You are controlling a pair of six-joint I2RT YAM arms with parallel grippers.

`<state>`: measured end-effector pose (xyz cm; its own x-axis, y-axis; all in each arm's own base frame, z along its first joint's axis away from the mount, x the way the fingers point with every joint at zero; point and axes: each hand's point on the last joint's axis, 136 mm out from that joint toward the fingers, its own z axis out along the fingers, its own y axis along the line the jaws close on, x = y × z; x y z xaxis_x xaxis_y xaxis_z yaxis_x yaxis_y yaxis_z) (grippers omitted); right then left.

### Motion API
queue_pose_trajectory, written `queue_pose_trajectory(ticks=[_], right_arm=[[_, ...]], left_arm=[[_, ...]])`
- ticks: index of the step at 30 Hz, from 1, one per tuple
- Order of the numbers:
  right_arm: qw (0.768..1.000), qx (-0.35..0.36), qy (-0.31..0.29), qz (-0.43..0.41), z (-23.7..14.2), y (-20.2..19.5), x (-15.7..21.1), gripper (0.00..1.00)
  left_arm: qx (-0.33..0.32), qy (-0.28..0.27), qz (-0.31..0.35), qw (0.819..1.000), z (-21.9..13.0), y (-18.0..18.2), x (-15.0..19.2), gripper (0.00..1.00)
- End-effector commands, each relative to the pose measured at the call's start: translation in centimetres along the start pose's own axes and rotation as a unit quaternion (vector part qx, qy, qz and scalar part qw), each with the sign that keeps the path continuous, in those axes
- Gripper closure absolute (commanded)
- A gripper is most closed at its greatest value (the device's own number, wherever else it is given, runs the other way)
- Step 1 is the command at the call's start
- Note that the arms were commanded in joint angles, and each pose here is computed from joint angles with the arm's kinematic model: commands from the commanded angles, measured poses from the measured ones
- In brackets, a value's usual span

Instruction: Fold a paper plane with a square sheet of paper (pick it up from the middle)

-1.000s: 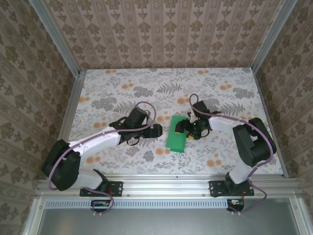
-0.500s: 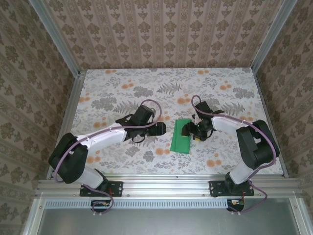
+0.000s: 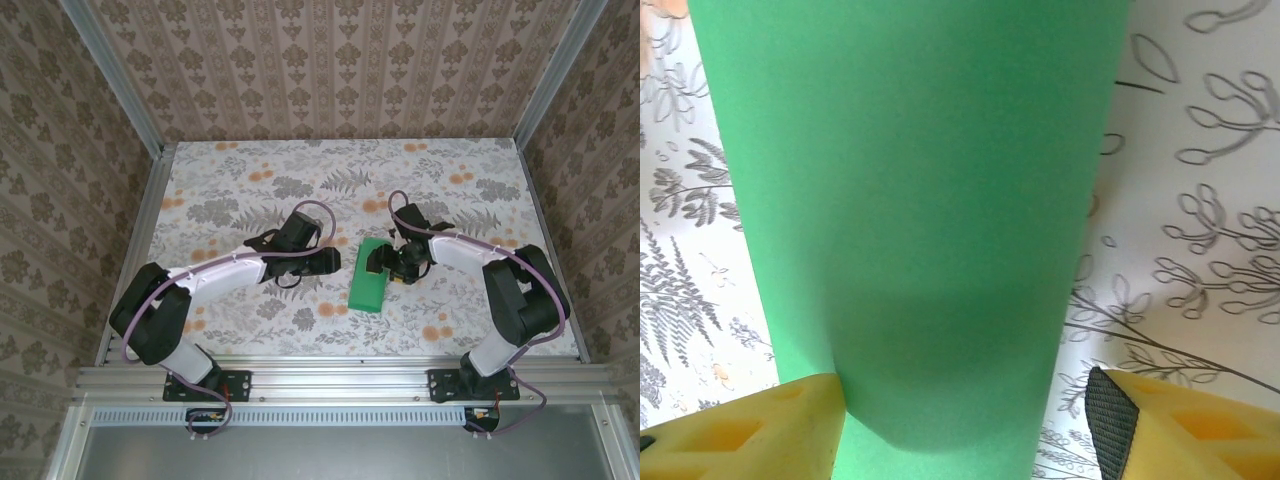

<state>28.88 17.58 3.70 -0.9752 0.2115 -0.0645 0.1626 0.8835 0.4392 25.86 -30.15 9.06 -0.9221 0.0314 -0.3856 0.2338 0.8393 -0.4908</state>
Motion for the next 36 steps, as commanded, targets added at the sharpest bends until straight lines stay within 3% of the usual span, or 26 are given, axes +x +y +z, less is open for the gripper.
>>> queue_pose_trajectory(ticks=[1,9,22,36], right_arm=[[1.000,0.025,0.000,0.007,0.2,-0.3,-0.1,0.33],[0.998,0.059,0.012,-0.003,0.7,-1.4,0.2,0.33],[0.999,0.031,0.015,-0.013,0.4,0.5,-0.1,0.31],[0.996,0.071,0.047,-0.029,1.4,-0.7,0.8,0.31]], left_arm=[[0.015,-0.001,0.005,1.000,0.0,-1.2,-0.4,0.41],[0.018,-0.001,0.008,1.000,0.0,-1.3,-0.5,0.48],[0.028,0.002,0.017,0.999,0.2,-1.9,-0.6,0.49],[0.030,0.010,0.017,0.999,0.5,-2.0,-0.4,0.50]])
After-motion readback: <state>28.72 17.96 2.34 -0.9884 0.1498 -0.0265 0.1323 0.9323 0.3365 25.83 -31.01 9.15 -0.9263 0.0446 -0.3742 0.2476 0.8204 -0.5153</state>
